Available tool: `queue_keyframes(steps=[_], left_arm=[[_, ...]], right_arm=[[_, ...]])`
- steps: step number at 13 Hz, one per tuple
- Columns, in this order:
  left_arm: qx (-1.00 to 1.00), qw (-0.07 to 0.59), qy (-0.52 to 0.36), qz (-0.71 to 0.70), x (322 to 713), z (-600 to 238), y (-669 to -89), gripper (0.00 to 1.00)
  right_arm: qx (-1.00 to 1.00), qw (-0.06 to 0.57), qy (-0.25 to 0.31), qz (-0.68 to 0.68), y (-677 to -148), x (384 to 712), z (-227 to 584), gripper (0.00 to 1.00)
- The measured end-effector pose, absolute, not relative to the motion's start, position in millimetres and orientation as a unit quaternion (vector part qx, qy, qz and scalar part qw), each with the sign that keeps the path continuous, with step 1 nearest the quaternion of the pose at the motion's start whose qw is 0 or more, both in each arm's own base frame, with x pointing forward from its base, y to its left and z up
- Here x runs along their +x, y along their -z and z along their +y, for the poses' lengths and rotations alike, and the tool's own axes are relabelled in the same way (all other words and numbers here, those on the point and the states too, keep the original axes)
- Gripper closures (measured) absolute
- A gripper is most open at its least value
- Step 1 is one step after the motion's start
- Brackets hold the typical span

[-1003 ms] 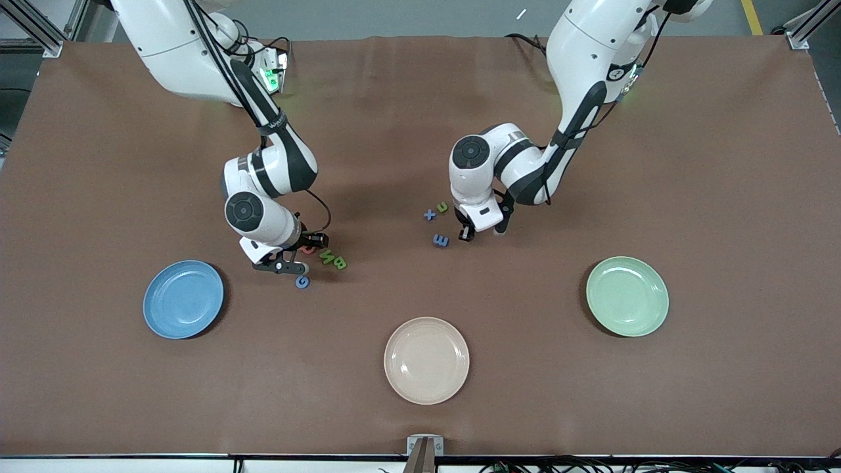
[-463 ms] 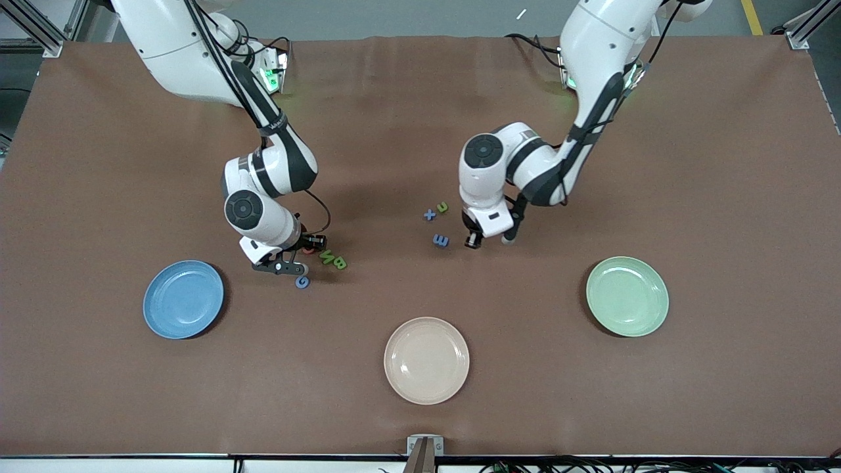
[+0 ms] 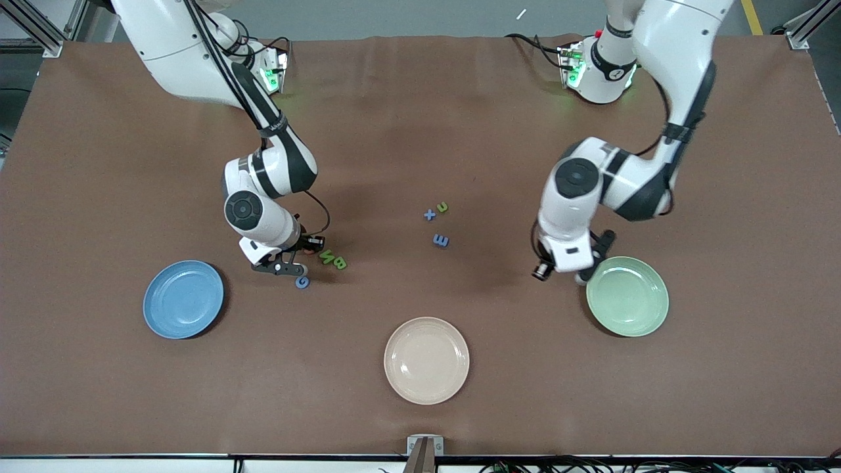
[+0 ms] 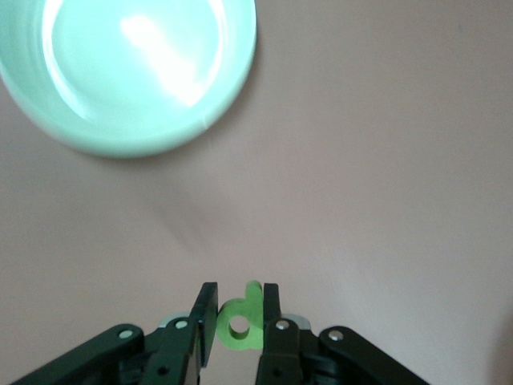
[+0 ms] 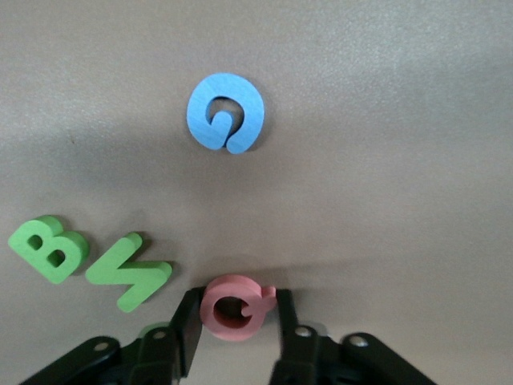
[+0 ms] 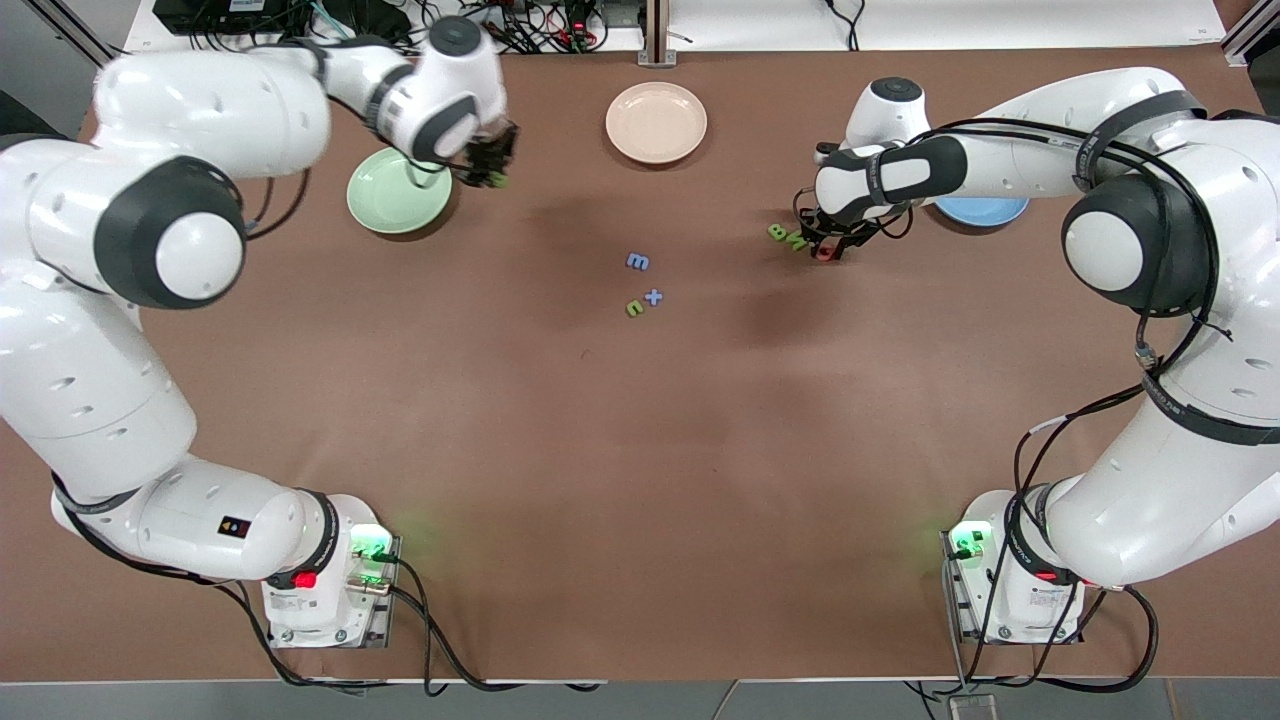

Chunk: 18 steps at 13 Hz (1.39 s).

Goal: Sort uppercase to blue plate, lowercase to green plate
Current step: 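Carry the green d to the green plate while the right gripper carries pink letter, then release both letters and reach the left gripper toward the blue 3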

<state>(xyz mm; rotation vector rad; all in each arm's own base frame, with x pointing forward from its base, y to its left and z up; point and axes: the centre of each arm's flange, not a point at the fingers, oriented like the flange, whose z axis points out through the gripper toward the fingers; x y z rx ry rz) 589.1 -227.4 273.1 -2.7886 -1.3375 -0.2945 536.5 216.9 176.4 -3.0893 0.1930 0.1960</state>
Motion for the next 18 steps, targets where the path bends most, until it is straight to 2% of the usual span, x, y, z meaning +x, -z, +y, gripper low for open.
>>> queue_keyframes(steps=[4,6,10,12,14,17,18], left_arm=[[-0.925,0.047,0.078,-0.368,626,-77,-264,0.74],[-0.931,0.052,0.065,-0.355,629,-46,-251,0.74],[-0.933,0.056,0.041,-0.354,634,-27,-217,0.73],[-0.933,0.055,0.037,-0.353,634,-30,-211,0.58],[-0.933,0.054,0.038,-0.353,636,-31,-215,0.35],[-0.941,0.067,0.016,-0.331,639,-71,-258,0.02],[-0.945,0.072,0.01,-0.318,638,-94,-282,0.0]], right_arm=[[-0.996,0.02,-0.061,0.063,-177,538,215,0.58],[-0.997,0.021,-0.05,0.057,-183,550,204,0.58],[-0.999,0.027,-0.032,0.021,-213,600,123,0.58],[-0.999,0.027,-0.03,-0.012,-238,626,75,0.58],[-0.999,0.002,-0.021,-0.046,-261,646,33,0.58],[-0.996,-0.025,-0.02,-0.079,-265,651,-12,0.58],[-0.996,-0.025,-0.023,-0.087,-260,651,-26,0.58]])
